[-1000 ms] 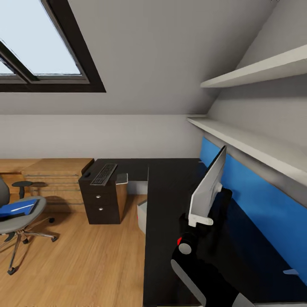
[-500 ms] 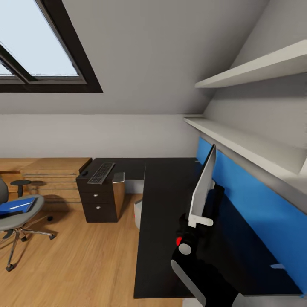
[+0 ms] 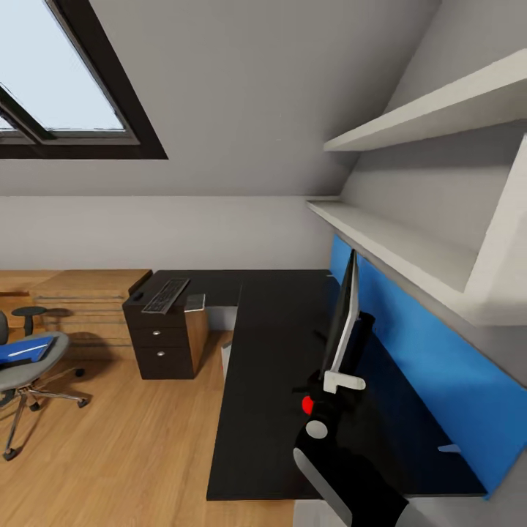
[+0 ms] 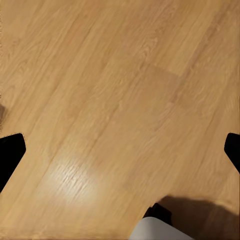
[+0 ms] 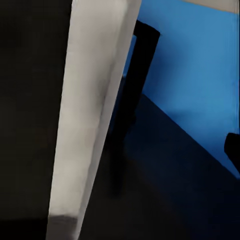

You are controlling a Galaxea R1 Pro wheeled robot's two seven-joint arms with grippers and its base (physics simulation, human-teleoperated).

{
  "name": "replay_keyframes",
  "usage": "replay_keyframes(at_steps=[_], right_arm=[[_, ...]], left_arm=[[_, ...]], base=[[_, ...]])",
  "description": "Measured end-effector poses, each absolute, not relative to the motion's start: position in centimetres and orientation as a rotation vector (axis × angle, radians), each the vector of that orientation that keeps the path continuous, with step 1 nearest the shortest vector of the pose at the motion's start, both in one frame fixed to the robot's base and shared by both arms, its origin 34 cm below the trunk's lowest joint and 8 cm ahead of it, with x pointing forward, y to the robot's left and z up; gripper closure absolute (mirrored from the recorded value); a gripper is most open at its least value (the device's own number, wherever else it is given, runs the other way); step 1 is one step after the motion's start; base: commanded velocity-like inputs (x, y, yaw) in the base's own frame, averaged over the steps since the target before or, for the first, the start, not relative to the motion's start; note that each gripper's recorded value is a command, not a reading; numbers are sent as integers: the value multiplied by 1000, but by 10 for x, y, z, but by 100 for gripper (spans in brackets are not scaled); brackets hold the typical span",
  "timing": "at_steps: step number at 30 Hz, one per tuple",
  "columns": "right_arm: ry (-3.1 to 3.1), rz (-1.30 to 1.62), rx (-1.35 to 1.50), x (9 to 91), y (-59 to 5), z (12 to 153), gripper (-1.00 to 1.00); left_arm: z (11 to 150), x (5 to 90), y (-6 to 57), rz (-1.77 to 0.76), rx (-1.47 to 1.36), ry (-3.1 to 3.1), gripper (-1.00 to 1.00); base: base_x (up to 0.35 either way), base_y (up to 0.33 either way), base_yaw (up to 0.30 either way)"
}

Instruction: In the bedroom, organize the workspace by keeping the computer under the desk, ensuring the monitor is on the desk, placing the keyboard on the desk next to the monitor, placing the mouse on the desk next to the keyboard, moving the folder from the swivel chair onto the desk next to the mouse, stacking the notebook on top of the folder with the pen on top of the notebook, and positioning the swivel chair next to the desk.

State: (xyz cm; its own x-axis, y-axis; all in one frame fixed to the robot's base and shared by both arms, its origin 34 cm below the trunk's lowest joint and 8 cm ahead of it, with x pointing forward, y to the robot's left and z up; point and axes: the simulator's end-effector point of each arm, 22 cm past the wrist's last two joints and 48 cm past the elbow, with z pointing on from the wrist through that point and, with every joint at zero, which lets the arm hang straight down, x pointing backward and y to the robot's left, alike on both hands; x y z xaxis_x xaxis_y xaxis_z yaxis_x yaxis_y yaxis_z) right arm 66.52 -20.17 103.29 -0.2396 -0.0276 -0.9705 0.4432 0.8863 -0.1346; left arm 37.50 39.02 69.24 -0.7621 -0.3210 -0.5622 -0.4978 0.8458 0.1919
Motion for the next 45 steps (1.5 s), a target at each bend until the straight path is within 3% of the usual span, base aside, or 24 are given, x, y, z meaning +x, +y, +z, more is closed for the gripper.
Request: replay_keyframes(at_steps=[20, 45], right_arm=[[1777, -446, 298, 666, -200, 1029, -100], [1756, -431, 305, 667, -199, 1032, -100]], left_arm=[[692, 374, 389, 449, -602, 2498, -100], [692, 374, 389, 450, -603, 2497, -100]], base=[[-164, -24, 0], [-3, -89, 0]])
